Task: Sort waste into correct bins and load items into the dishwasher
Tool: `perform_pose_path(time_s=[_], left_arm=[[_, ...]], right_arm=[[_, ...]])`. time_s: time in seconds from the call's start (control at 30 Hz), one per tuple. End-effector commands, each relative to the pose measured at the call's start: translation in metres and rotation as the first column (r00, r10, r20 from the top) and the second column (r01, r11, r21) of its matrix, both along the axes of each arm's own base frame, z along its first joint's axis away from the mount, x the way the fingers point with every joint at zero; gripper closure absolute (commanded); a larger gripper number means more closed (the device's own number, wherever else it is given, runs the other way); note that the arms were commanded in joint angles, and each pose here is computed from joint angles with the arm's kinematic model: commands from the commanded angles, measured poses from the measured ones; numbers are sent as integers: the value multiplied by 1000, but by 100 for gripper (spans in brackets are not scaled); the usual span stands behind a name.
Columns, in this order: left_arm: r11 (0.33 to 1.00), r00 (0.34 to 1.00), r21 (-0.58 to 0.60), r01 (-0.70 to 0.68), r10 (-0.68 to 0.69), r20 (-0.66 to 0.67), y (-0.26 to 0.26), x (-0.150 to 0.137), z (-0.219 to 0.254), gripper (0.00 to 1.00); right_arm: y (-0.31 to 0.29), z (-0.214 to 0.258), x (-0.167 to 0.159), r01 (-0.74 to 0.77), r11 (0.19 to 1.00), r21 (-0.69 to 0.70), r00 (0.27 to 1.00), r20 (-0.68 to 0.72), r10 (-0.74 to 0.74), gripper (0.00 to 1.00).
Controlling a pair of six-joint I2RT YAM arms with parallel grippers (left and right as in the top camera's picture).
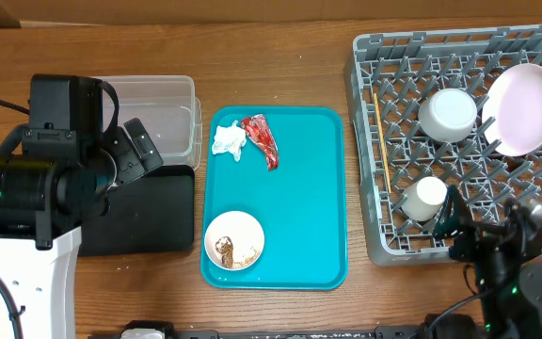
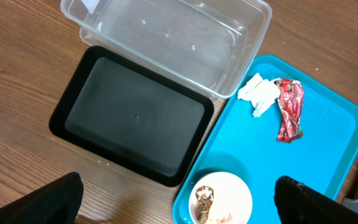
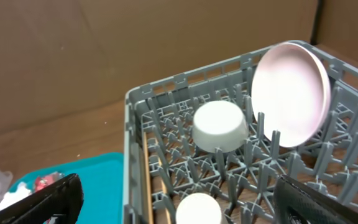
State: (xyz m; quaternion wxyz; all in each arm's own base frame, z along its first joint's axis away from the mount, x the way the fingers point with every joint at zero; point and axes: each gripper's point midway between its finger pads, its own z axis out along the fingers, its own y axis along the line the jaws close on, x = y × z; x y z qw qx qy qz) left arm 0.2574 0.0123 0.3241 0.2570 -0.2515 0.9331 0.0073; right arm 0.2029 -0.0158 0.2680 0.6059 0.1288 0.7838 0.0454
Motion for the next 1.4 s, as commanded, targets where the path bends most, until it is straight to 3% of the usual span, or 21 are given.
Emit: perform_pose_path(time_s=[0.0, 0.27, 0.63, 0.73, 1.37], left_arm=[[1000, 1000, 7, -19, 19, 8, 3, 1, 2, 0], [1000, 1000, 7, -19, 19, 8, 3, 1, 2, 0], [1000, 1000, 7, -19, 19, 7, 3, 1, 2, 0], [1000, 1000, 7, -19, 19, 8, 3, 1, 2, 0], [1000, 1000, 7, -19, 19, 7, 3, 1, 2, 0]], right_arm=[[1, -19, -2, -4, 1000, 2, 1000, 9, 4, 0], [-7, -44, 11, 31, 999, -4, 986, 167, -30, 0], [-13, -99, 37, 46, 999, -4, 982, 182, -44, 0], [-13, -93, 42, 46, 999, -7, 965, 260, -43, 0], [-13, -96, 42, 49, 999, -7, 967, 249, -45, 0]])
